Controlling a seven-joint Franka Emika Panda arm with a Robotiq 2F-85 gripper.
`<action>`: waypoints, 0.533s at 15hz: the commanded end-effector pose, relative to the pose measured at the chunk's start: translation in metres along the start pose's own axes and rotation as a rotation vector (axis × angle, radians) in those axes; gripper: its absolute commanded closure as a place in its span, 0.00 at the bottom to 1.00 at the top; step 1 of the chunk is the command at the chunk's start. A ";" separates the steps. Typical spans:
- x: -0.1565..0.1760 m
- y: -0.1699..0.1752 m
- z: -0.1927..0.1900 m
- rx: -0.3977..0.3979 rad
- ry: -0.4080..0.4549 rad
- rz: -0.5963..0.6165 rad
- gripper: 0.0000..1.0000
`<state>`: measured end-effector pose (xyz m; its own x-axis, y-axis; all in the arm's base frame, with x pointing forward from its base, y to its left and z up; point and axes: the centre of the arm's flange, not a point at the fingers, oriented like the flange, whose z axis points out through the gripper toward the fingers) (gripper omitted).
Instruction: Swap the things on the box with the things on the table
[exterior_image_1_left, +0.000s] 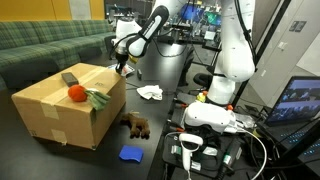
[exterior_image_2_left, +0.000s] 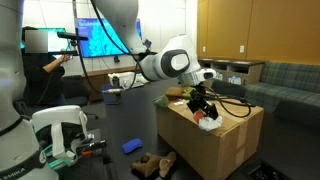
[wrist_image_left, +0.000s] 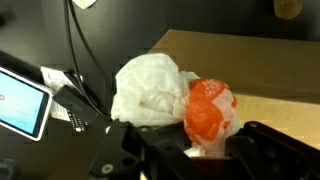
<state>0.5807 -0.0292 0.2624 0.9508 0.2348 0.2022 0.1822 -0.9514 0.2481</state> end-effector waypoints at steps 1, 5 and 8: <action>0.021 -0.027 -0.016 -0.012 0.059 -0.002 1.00; 0.036 -0.055 -0.028 -0.008 0.124 -0.029 1.00; 0.047 -0.072 -0.021 -0.006 0.142 -0.044 1.00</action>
<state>0.5950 0.0379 0.2790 0.9129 0.2912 0.2859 0.2223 -0.9424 0.2501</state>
